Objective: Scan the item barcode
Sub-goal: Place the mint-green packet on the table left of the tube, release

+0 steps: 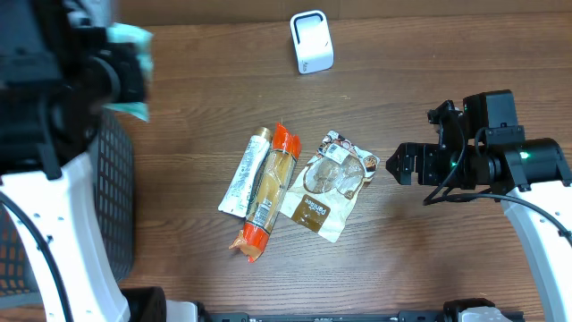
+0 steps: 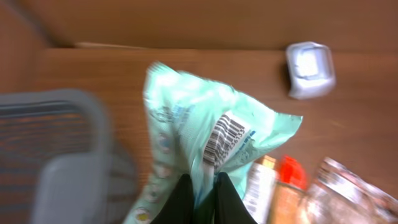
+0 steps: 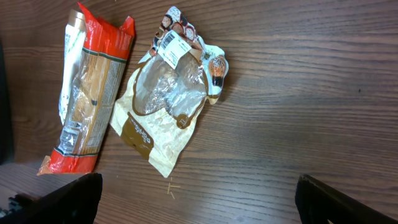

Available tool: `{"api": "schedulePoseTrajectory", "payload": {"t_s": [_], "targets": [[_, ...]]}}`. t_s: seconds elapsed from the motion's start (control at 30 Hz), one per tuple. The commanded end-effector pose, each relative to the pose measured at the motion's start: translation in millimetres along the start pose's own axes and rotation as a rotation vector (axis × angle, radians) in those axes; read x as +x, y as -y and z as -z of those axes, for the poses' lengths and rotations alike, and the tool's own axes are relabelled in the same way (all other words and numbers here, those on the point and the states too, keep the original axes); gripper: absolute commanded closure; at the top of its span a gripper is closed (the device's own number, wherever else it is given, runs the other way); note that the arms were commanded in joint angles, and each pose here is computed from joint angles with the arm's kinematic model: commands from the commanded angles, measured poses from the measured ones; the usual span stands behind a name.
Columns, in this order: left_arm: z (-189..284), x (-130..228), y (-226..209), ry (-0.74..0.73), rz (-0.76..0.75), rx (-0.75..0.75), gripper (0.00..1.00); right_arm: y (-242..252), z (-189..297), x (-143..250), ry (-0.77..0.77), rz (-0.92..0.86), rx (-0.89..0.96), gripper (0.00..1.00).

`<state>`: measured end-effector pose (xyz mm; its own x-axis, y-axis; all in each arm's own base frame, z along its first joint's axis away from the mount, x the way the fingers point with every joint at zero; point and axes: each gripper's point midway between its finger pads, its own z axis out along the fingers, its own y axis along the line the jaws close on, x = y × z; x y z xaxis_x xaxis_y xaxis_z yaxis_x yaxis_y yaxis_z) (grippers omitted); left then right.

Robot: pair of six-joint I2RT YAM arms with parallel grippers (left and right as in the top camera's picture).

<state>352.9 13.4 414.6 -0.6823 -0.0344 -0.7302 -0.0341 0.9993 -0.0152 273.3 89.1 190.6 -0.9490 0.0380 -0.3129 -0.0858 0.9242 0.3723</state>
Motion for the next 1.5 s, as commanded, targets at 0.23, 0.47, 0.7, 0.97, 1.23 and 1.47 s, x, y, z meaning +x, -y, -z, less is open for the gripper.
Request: {"api": "schedulePoseTrajectory", "payload": {"t_s": [0.23,0.47,0.7,0.97,1.23,1.47], "targets": [[-69.4,100.3,72.6,-0.446,0.041,0.077,0.96,-4.8,4.5,-6.4,0.020,0.012,-0.006,0.00],[-145.0,169.0,79.7,-0.582,0.065,0.044,0.95,-4.8,4.5,-6.4,0.020,0.012,-0.006,0.00],[-164.5,181.1,81.9,-0.572,0.075,0.051,0.96,-4.8,4.5,-6.4,0.020,0.012,-0.006,0.00],[-129.2,131.2,87.0,-0.439,0.086,0.094,0.94,-4.8,4.5,-6.4,0.020,0.012,-0.006,0.00],[-39.4,61.1,87.3,-0.128,0.097,0.182,0.89,-4.8,4.5,-6.4,0.020,0.012,-0.006,0.00],[6.6,45.4,81.0,0.019,0.103,0.205,0.43,-4.8,4.5,-6.4,0.020,0.012,-0.006,0.00]]}}
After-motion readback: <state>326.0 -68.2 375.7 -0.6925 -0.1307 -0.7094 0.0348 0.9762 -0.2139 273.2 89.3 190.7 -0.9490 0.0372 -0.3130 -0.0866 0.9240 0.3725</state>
